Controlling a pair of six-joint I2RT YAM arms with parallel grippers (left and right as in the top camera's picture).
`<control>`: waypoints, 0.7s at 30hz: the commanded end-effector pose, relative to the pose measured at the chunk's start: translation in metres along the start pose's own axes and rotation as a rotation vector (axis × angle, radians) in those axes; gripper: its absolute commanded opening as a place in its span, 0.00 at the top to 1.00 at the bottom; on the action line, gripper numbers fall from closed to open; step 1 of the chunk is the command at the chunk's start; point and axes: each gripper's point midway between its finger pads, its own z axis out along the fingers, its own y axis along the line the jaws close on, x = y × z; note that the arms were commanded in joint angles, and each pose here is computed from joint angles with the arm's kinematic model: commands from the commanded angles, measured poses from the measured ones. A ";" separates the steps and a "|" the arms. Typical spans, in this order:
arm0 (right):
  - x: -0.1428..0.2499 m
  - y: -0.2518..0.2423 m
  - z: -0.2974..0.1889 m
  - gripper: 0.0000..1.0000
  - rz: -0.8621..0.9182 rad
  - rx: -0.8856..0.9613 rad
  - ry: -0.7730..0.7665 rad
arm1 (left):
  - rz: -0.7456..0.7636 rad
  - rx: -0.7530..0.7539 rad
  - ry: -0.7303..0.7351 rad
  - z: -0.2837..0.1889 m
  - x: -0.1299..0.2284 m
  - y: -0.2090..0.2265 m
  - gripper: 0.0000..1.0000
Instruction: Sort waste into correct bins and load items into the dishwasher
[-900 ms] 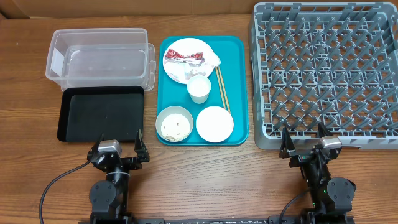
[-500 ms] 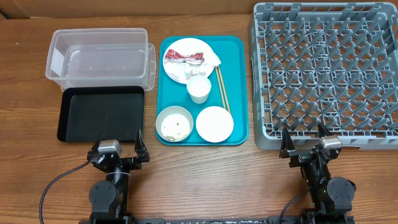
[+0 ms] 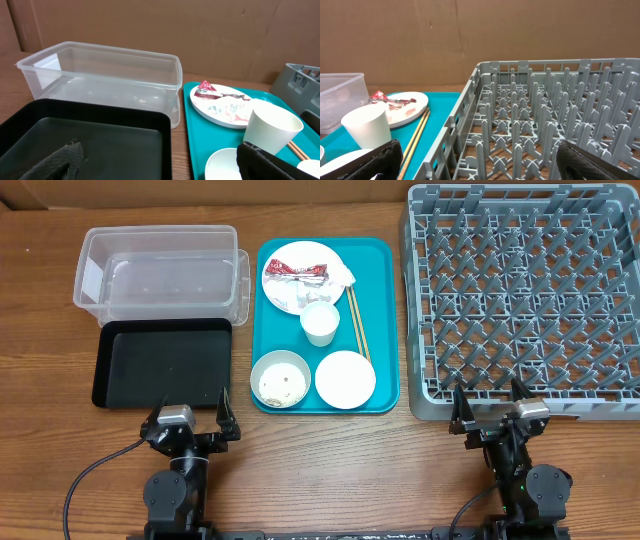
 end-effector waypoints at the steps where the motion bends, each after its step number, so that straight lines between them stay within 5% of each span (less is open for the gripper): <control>1: 0.001 0.001 0.000 0.00 0.002 -0.008 -0.007 | 0.018 0.002 -0.007 0.000 -0.001 0.000 0.00; 21: -0.001 0.001 0.000 0.00 0.001 -0.010 -0.015 | 0.018 -0.002 -0.008 0.000 -0.001 0.001 0.00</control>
